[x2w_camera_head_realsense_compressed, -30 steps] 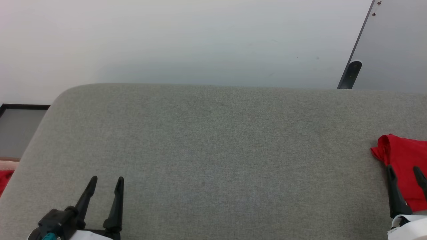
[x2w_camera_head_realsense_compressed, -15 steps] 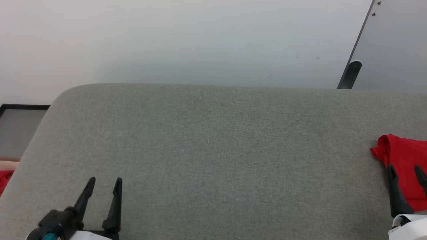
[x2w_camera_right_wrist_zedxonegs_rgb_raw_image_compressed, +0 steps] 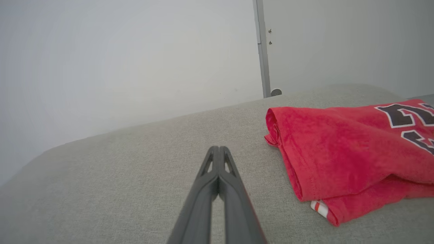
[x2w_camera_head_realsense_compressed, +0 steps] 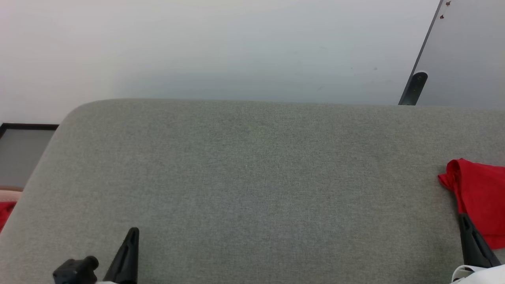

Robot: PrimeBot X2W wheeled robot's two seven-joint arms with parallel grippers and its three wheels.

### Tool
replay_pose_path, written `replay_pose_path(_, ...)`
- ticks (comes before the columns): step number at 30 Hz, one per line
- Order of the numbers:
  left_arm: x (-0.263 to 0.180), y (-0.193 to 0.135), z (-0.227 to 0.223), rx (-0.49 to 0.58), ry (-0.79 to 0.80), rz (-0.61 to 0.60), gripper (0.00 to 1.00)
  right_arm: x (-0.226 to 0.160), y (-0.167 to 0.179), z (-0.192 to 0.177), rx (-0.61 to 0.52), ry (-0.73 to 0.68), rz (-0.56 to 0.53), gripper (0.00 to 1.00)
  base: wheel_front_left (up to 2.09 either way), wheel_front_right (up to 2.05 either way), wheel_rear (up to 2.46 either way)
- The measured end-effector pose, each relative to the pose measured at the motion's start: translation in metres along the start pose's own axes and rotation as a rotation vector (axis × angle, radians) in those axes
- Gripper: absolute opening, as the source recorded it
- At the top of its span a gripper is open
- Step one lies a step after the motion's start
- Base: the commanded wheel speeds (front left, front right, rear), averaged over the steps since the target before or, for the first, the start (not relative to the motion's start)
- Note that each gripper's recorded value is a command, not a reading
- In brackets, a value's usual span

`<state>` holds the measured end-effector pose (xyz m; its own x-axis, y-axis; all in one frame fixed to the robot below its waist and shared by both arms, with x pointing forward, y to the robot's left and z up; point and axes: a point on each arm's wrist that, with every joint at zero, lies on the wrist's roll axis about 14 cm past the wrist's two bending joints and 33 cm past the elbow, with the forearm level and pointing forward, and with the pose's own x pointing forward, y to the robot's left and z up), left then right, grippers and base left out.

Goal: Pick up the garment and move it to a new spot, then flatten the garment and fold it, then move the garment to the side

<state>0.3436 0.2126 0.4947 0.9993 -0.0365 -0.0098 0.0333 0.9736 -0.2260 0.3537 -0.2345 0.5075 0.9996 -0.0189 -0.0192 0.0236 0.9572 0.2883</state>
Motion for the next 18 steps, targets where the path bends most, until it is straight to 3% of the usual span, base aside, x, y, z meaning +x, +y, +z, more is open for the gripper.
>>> replay_pose_path(18,0.011,0.006,-0.002,-0.308,0.02,0.064,0.0,0.008,0.004,-0.003,0.302,0.001,-0.013,0.0,0.0,0.0,0.0)
